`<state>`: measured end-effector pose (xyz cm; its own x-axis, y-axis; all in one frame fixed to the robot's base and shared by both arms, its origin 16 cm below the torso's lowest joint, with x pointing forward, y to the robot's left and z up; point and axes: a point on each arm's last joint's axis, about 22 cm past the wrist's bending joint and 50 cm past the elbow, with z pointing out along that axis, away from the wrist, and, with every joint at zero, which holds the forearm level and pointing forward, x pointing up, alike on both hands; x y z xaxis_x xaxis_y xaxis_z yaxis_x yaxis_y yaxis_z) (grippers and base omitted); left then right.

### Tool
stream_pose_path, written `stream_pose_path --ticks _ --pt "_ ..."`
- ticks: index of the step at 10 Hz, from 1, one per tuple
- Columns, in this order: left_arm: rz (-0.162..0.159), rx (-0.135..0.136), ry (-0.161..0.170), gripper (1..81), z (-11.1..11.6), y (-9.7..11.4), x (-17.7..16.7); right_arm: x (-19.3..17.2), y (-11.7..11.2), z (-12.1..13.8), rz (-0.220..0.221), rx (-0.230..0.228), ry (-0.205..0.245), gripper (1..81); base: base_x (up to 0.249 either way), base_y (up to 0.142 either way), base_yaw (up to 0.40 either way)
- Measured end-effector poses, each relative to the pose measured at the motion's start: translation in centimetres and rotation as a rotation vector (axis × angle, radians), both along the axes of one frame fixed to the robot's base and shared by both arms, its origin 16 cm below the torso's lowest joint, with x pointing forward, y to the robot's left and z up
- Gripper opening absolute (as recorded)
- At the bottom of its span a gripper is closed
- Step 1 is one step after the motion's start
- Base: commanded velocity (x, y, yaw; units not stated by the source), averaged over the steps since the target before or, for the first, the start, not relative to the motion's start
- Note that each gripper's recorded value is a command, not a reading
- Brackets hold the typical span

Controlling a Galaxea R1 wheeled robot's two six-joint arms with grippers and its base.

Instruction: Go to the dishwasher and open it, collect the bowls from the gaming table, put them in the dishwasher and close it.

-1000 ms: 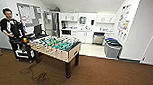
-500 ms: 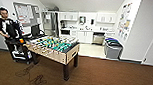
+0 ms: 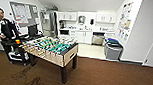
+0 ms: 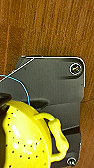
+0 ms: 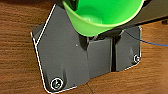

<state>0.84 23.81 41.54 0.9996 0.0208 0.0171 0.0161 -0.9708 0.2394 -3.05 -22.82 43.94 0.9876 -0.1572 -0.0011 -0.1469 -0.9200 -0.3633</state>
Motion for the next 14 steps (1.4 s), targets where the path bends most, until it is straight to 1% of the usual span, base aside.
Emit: stream_pose_path --ticks 3,9,11,14 --pt "0.0 0.0 0.004 1.0 0.0 0.0 -0.26 0.1 0.05 0.0 0.0 0.0 -0.001 1.0 0.177 -0.093 0.0" --pt "0.001 -0.003 0.003 1.0 0.01 -0.13 -0.32 0.05 -0.09 0.0 0.0 -0.001 0.001 1.0 0.177 -0.093 0.0" --pt "0.0 0.003 0.005 1.0 0.0 0.25 -0.45 0.02 0.31 0.01 0.0 0.004 0.0 1.0 0.177 -0.093 0.0" --pt "0.0 -0.001 0.004 1.0 0.0 -0.01 -0.31 -0.01 0.09 0.0 0.0 0.001 0.001 1.0 0.177 -0.093 0.0"
